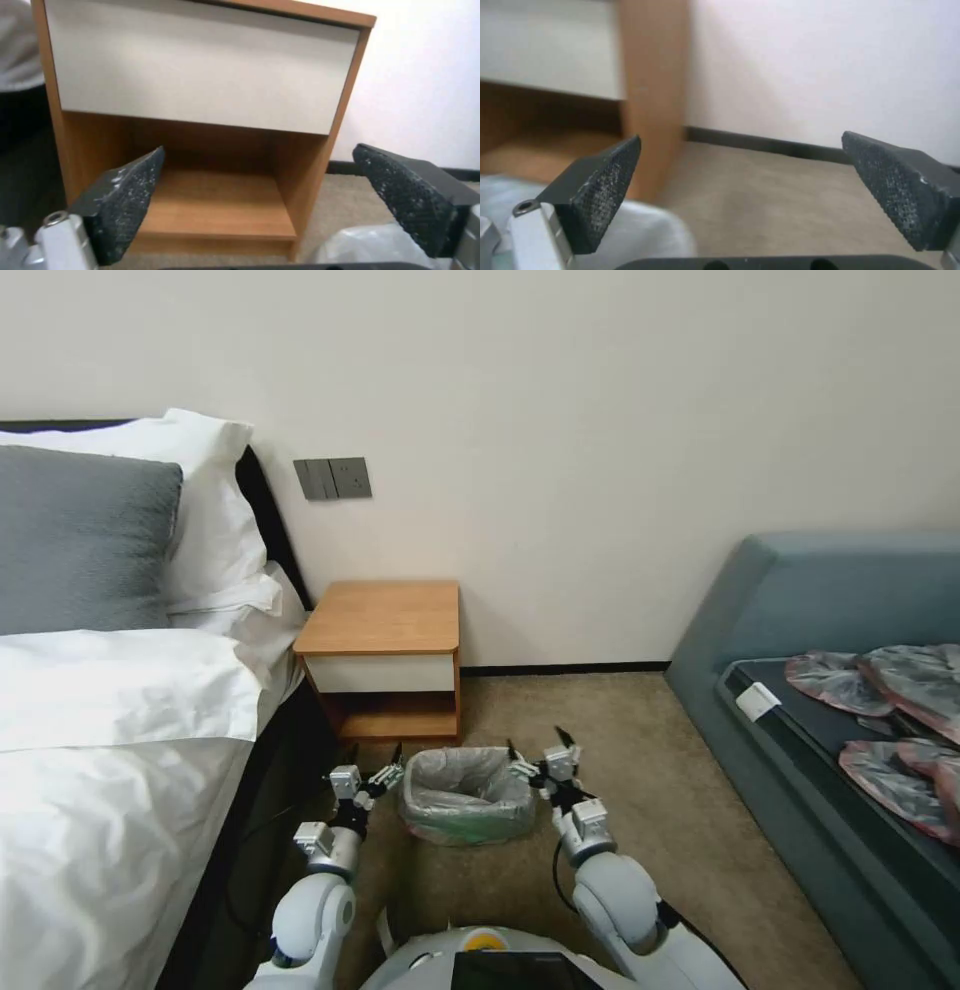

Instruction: Pick up the garbage bag from the table and place it over the trash can.

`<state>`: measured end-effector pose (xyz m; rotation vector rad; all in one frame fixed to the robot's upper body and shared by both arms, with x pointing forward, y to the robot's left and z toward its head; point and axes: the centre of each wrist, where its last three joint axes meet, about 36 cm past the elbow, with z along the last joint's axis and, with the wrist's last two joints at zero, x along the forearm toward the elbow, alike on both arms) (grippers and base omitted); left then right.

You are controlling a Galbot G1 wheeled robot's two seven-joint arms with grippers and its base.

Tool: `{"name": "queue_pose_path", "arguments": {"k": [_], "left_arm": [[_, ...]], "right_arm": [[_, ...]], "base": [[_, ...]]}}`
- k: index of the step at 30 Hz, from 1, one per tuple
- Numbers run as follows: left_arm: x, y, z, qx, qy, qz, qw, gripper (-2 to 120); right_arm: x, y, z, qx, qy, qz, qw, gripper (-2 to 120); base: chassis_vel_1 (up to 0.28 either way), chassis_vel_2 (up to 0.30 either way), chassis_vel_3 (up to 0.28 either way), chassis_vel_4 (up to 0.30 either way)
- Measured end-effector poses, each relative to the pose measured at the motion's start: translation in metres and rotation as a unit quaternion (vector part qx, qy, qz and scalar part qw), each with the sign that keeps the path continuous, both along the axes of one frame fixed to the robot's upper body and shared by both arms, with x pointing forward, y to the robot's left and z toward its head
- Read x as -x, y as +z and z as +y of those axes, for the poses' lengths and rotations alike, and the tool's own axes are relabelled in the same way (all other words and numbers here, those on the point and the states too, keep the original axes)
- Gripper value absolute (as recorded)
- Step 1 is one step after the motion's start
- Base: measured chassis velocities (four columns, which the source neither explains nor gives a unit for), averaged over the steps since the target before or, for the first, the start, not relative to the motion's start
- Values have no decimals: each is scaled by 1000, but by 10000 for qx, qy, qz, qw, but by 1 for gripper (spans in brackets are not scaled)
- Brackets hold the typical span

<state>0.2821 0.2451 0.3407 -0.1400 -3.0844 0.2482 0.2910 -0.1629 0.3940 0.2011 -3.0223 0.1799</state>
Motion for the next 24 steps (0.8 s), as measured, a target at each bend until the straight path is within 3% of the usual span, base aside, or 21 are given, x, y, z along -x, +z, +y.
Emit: {"name": "queue_pose_path", "arguments": {"k": [9,24], "left_arm": [[5,-14,-2,-28,252,-105,9996,100],[4,-14,1,-57,299,-99,9995,100]], "right_arm": [[8,-14,0,-34,-759,-452,9961,100],[8,-15,-2,-32,-775,-522,9956,100]], "base": [[0,0,0,0],[0,0,0,0]]}}
